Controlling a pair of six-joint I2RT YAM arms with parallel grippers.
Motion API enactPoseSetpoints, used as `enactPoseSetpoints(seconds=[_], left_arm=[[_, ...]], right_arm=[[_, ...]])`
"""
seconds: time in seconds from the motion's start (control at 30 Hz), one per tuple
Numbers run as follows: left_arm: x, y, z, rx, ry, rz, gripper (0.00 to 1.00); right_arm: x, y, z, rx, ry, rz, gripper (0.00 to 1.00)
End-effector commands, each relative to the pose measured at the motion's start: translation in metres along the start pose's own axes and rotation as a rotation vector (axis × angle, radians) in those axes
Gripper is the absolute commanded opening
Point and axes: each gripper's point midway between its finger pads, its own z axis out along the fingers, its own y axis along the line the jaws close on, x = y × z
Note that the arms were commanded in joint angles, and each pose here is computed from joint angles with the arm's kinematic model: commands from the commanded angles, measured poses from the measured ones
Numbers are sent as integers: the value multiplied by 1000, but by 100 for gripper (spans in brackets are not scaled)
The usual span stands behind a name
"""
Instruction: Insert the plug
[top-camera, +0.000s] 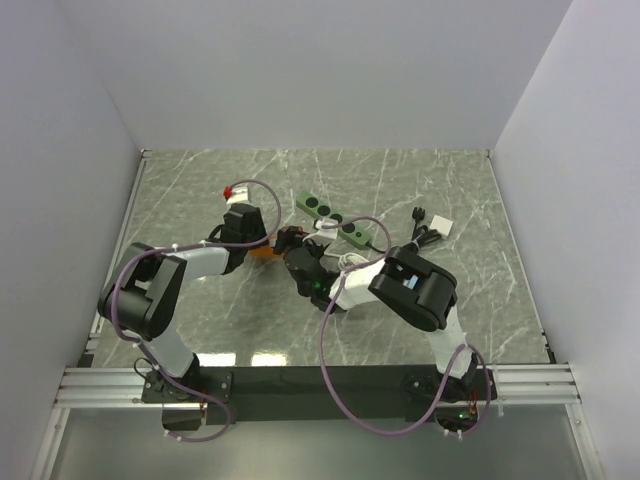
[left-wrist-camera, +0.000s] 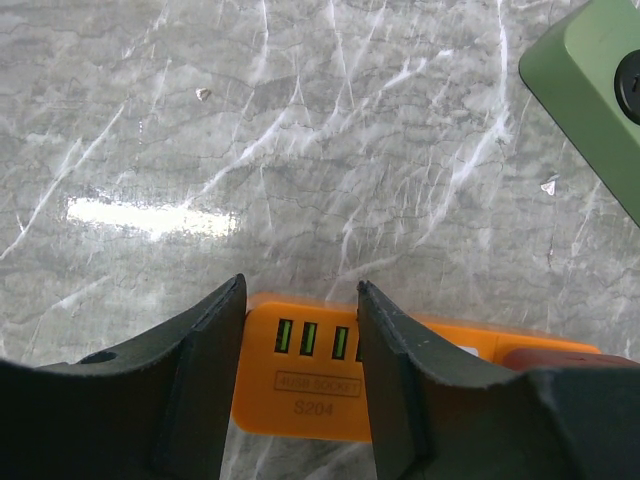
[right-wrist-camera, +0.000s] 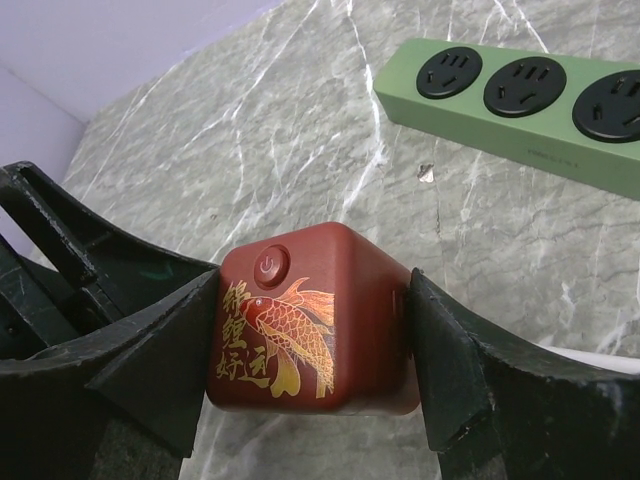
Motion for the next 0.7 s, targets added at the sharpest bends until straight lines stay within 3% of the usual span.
enactPoseSetpoints(seconds=[0.0,0.67], left_arm=[[41,-15,-2,70,152,43,51],[41,-16,-1,74,160,55,50]], right_arm=[[207,-285,-202,402,1114,-723,0],[208,-313,-238,462,1201,-696,0]])
